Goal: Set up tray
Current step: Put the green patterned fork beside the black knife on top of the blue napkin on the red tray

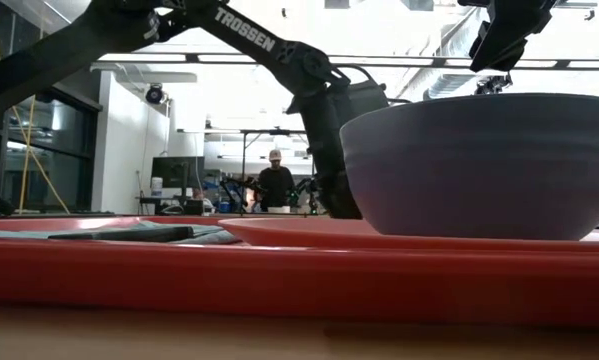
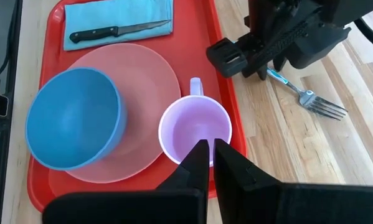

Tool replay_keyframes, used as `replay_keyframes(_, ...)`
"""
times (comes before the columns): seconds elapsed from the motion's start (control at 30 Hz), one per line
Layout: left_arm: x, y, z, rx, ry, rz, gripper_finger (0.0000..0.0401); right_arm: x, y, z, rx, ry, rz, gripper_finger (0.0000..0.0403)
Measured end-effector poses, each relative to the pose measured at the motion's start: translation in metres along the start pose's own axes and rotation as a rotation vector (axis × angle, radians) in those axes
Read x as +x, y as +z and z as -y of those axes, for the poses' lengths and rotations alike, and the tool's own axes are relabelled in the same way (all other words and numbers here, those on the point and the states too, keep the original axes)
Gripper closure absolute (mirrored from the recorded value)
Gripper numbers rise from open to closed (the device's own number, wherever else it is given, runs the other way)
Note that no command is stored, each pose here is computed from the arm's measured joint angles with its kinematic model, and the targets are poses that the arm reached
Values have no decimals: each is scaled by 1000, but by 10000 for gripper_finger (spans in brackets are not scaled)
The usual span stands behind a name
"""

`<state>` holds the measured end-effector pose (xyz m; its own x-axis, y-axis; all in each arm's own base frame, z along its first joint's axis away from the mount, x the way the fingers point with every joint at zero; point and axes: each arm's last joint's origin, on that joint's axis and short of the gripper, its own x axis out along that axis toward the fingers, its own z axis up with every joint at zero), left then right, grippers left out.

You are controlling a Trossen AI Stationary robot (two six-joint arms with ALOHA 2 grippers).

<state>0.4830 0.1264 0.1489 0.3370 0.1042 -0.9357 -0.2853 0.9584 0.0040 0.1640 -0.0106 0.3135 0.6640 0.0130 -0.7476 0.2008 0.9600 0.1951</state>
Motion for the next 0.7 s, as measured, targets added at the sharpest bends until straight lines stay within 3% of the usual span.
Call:
replay_keyframes(0.23, 1, -2, 1, 29, -7, -16, 379, 0, 0, 0, 0, 0, -1, 403)
replay_keyframes(0.43, 1, -2, 0, 26, -6, -21, 359, 0, 0, 0, 0, 1, -1, 403)
replay_keyframes(0.53, -3, -2, -1, 23, 1, -18, 384, 0, 0, 0, 0, 1, -1, 403)
replay_keyframes(0.7, -12, -4, -10, -18, 25, -41, 385, 0, 0, 0, -2, 1, -2, 403)
